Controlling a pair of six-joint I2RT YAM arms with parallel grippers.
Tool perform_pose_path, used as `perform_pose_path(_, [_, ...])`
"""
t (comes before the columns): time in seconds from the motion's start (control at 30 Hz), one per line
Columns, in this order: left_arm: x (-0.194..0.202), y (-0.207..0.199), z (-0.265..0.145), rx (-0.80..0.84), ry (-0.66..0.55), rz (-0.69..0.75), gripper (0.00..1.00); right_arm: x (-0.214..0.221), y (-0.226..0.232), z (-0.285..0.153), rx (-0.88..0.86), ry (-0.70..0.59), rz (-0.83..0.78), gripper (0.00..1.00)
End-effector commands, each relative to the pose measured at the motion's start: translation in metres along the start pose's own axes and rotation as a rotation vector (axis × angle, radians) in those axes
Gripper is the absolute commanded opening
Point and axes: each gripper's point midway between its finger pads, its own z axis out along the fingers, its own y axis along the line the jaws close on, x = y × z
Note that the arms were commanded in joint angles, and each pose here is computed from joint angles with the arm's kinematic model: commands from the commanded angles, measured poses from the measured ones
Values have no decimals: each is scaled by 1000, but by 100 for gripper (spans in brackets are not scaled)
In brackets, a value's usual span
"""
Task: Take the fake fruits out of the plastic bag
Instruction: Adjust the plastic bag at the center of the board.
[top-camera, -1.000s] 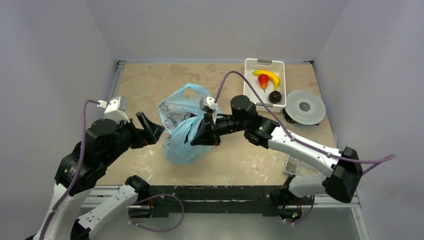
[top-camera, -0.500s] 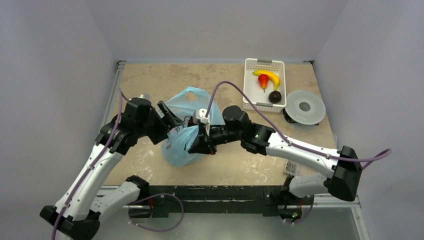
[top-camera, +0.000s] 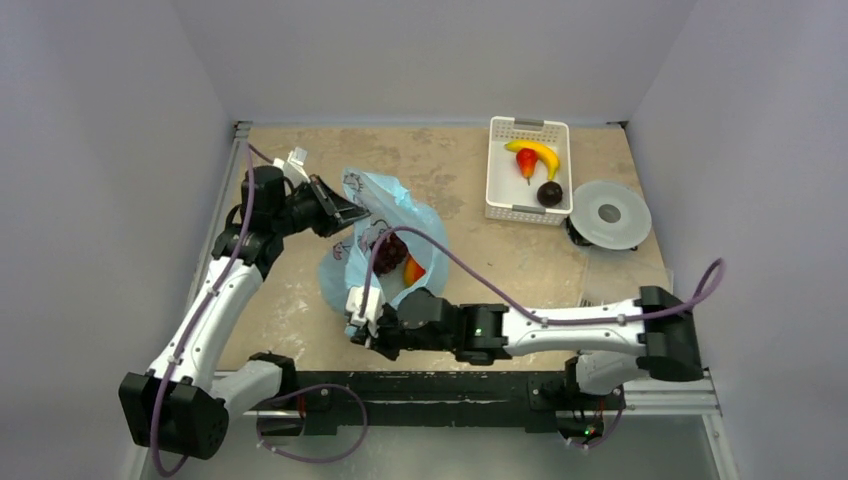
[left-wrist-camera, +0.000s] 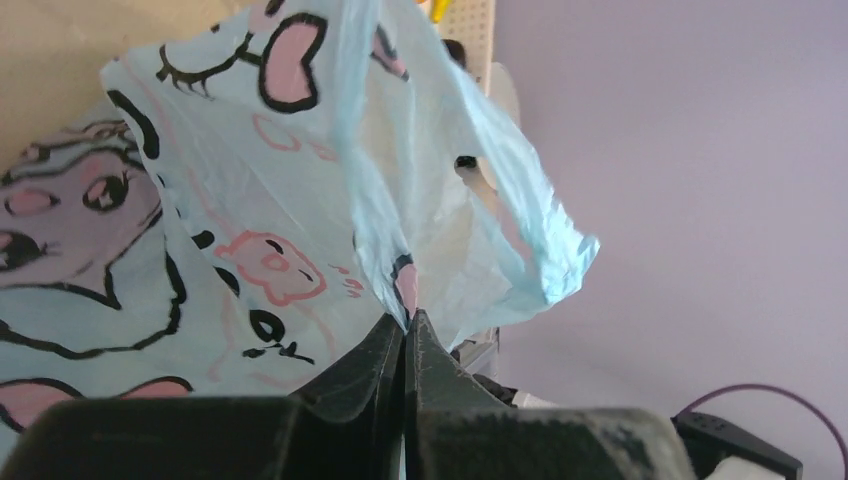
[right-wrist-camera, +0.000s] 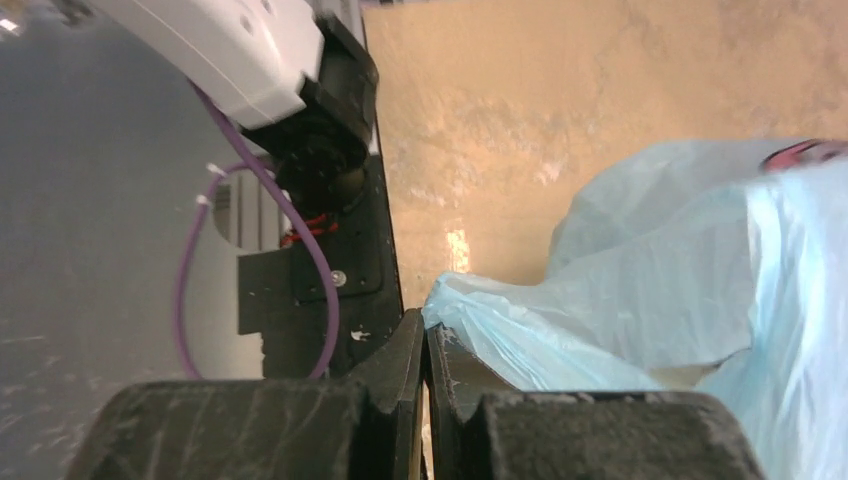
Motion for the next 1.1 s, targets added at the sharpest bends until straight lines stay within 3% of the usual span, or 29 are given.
perform_pose_path(0.0, [-15,-66,-31,374,-48,341,0,60,-6,48,100,70,60,0])
perform_pose_path(0.1, [-6,-72,-44,461,-72,470,0,86,2,74,85,141,108,0])
perform_pose_path(0.23, [9,-68,-55,515,-72,580,0,76,4,78,81,132,137,0])
perform_pose_path(0.27, [10,-64,-55,497,-65,593,0,70,12,72,37,118,154,7])
perform_pose_path(0.4, [20,-38,-49,391,11,573,0,40,20,31,-27,52,133,56])
perform_pose_path(0.5, [26,-23,-46,320,54,514,3,37,21,3,-47,44,120,76])
perform_pose_path(0.53, [28,-17,-46,290,71,493,13,36,24,-7,-61,39,124,80])
perform_pose_path(0.67, [44,7,-58,174,105,454,57,25,23,-41,-51,-17,201,89])
perform_pose_path(0.77, [52,26,-72,65,83,458,80,11,-4,-56,86,-57,255,95])
perform_pose_path(1.0, [64,55,-66,-40,101,446,84,-19,-47,-57,185,-171,419,84])
perform_pose_path(1.07, [71,61,-58,-66,149,456,76,-15,-68,-47,296,-159,478,81])
